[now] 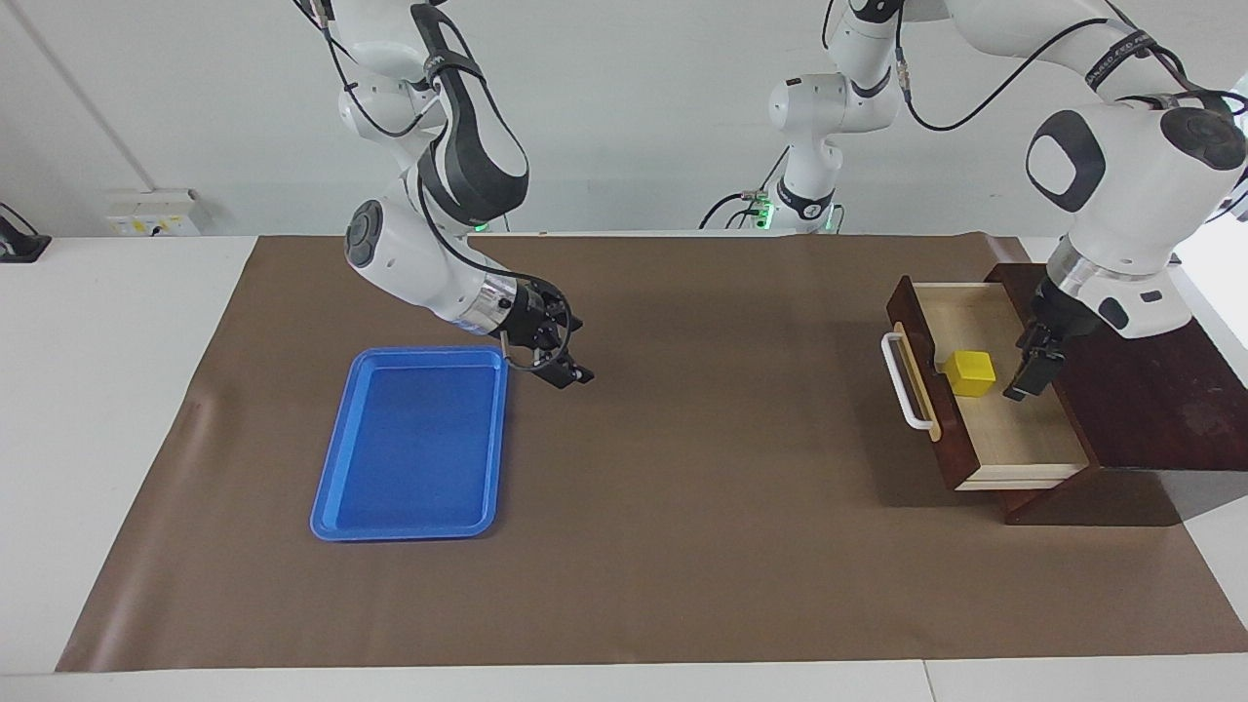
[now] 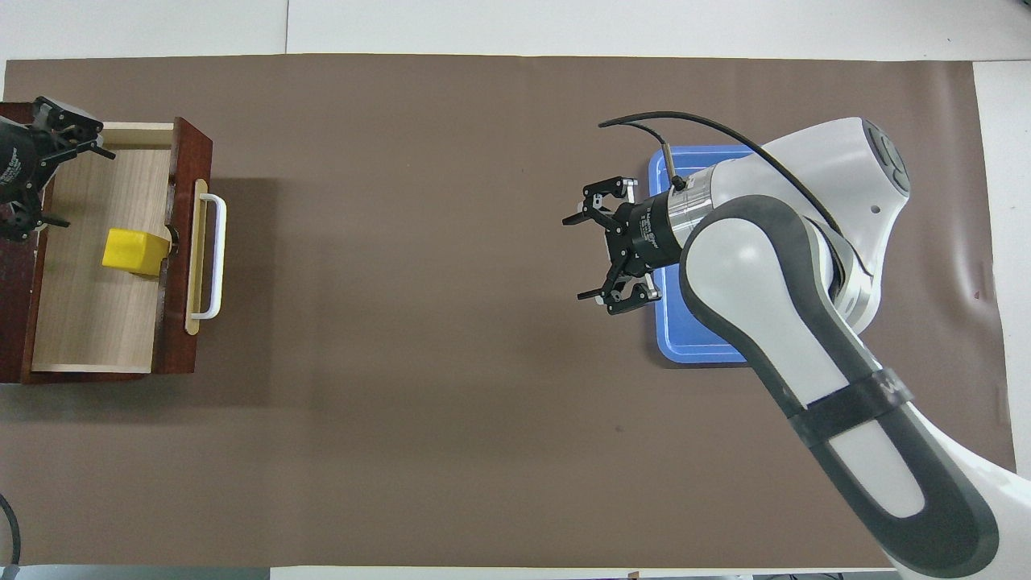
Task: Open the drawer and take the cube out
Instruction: 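Reach into the open drawer and grasp the yellow cube with the left gripper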
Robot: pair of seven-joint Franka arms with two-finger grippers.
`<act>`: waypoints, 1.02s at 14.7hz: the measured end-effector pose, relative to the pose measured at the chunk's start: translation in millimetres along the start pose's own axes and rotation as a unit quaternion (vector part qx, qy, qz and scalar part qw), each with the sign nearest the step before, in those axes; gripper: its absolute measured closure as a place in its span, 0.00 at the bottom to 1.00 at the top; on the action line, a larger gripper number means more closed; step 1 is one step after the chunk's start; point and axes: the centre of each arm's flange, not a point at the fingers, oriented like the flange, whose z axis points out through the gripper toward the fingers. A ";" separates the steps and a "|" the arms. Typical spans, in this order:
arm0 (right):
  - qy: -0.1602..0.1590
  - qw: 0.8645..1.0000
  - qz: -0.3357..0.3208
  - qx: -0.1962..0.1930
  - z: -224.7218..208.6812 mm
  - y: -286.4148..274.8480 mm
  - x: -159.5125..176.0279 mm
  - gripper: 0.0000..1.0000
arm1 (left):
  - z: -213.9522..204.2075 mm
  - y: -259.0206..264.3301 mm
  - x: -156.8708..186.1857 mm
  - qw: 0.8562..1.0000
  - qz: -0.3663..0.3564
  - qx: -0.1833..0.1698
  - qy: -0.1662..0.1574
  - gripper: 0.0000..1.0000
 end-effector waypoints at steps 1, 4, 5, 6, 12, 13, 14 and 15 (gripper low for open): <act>0.000 1.000 -0.001 0.000 0.7 0.0 -1.3 0.00 | 8.9 -3.3 -2.0 0.999 -0.039 0.000 -0.001 0.00; 0.001 1.000 -0.004 0.000 4.1 0.5 -4.6 0.00 | 34.6 -15.9 -13.6 0.993 -0.115 0.011 -0.008 0.00; 0.001 1.000 -0.004 0.000 4.3 0.4 -4.3 0.00 | 38.0 -19.3 -14.3 0.991 -0.133 0.013 -0.009 0.00; 0.001 1.000 -0.003 0.000 4.4 0.3 -4.0 0.00 | 40.8 -22.8 -13.3 0.989 -0.146 0.017 -0.010 0.00; 0.001 1.000 -0.002 -0.002 6.7 0.1 -2.2 0.00 | 63.5 -45.6 3.9 0.983 -0.179 0.030 -0.012 0.00; 0.001 1.000 -0.002 -0.002 6.9 0.1 -2.1 0.00 | 68.5 -48.4 6.0 0.983 -0.182 0.028 -0.012 0.00; 0.001 1.000 -0.002 -0.002 7.0 0.1 -2.0 0.00 | 74.0 -50.3 5.4 0.983 -0.183 0.030 -0.012 0.00; 0.001 1.000 -0.002 -0.002 7.0 0.0 -1.9 0.00 | 78.5 -51.5 3.9 0.983 -0.182 0.031 -0.013 0.00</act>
